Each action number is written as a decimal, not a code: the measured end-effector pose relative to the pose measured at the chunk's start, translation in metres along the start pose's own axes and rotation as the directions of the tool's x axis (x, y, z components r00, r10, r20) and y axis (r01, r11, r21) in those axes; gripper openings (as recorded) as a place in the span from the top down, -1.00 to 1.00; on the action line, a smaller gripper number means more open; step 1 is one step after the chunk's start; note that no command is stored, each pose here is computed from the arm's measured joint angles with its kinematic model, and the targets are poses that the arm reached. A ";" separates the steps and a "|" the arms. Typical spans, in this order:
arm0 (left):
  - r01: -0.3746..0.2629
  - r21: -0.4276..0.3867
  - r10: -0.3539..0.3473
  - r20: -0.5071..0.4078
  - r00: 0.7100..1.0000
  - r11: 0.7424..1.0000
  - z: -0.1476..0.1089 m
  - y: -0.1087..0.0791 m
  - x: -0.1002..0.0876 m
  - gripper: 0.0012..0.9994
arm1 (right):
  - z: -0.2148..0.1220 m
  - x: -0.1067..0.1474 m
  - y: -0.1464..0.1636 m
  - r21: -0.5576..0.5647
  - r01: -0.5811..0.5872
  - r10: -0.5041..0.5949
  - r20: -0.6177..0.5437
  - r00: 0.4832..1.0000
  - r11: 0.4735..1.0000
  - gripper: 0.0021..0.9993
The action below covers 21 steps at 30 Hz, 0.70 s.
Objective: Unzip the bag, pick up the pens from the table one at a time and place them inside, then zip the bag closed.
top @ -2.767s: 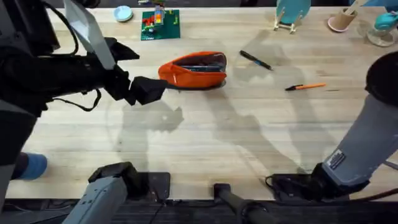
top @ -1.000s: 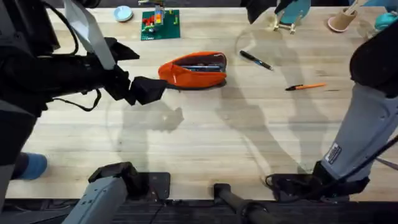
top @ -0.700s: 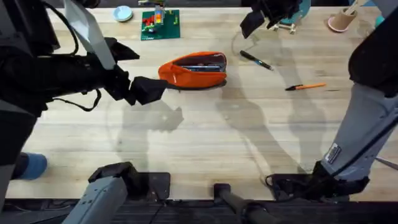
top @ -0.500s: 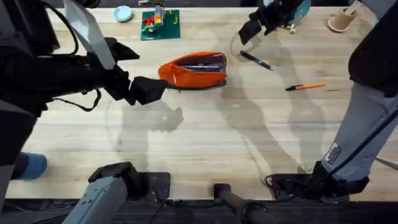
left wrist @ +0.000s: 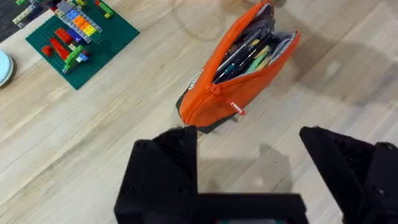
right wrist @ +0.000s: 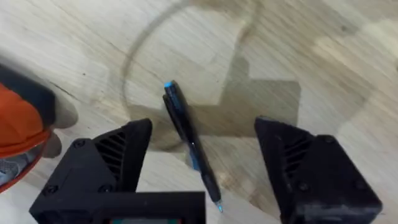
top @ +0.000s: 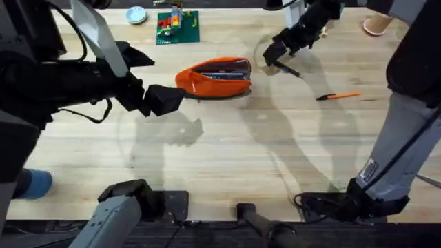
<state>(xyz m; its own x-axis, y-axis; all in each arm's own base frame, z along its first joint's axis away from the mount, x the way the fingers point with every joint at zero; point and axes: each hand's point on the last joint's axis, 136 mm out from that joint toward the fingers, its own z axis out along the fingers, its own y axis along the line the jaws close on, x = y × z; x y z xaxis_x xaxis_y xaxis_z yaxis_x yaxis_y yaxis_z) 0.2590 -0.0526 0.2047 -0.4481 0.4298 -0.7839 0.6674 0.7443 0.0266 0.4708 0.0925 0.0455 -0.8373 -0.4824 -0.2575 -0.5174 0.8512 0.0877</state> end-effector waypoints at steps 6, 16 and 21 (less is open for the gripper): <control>0.000 0.000 0.000 0.000 1.000 1.000 0.000 0.000 0.000 -0.99 | 0.001 0.002 0.000 0.025 0.026 -0.026 -0.021 0.999 0.999 -0.96; 0.000 0.000 0.000 0.000 1.000 1.000 0.000 0.000 0.000 -0.99 | 0.007 0.004 0.007 0.076 0.090 -0.085 -0.072 0.994 0.993 -0.34; 0.000 0.000 0.000 0.000 1.000 1.000 0.000 0.000 0.000 -0.99 | 0.008 0.002 0.013 0.075 0.105 -0.099 -0.074 0.992 0.992 0.58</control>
<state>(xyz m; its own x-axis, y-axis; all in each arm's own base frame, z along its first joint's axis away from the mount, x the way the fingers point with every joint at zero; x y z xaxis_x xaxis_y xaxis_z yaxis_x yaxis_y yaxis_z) 0.2590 -0.0525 0.2047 -0.4483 0.4299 -0.7837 0.6672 0.7444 0.0266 0.4639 0.1040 0.0387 -0.7925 -0.5786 -0.1929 -0.5877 0.8090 -0.0122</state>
